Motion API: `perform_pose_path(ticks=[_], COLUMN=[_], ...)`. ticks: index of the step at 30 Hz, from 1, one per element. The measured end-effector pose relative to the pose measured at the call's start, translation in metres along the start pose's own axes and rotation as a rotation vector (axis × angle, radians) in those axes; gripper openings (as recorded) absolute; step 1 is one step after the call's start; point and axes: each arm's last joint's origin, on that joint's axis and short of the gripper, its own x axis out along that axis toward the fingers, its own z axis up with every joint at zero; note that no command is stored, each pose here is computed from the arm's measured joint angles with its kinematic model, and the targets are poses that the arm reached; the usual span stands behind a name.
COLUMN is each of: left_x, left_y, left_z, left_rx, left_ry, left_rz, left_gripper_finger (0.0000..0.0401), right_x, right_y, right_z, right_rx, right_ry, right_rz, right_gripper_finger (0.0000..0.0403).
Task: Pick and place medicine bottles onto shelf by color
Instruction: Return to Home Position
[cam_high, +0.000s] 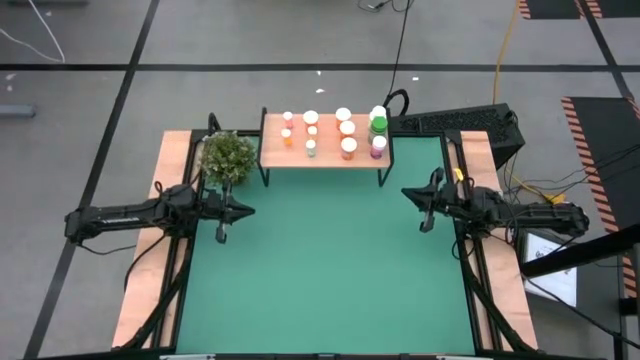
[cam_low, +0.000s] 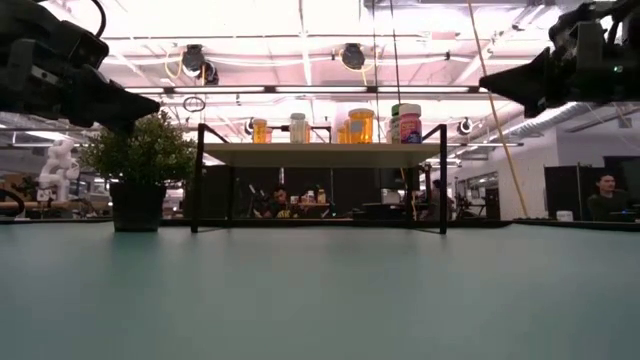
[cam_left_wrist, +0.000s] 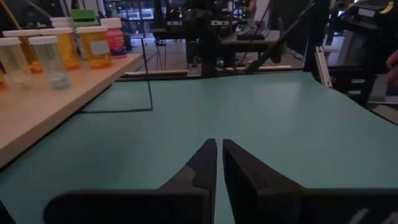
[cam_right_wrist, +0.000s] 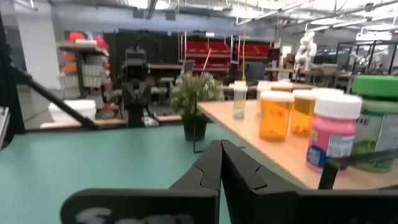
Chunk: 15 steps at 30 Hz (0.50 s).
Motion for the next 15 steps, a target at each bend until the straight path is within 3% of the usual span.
perform_pose_path(ticks=[9, 15], left_x=[0.000, 0.000], left_y=[0.000, 0.000], left_z=[0.000, 0.000], left_rx=[0.006, 0.006], left_ry=[0.000, -0.001], left_rz=[0.001, 0.002], left_gripper_finger=[0.0031, 0.0031], right_x=[-0.001, -0.001], right_y=[0.000, 0.001], right_z=[-0.016, -0.016], right_rx=[-0.042, -0.040], right_ry=[0.166, 0.166], right_rz=[0.012, 0.014], right_gripper_finger=[0.0000, 0.0000])
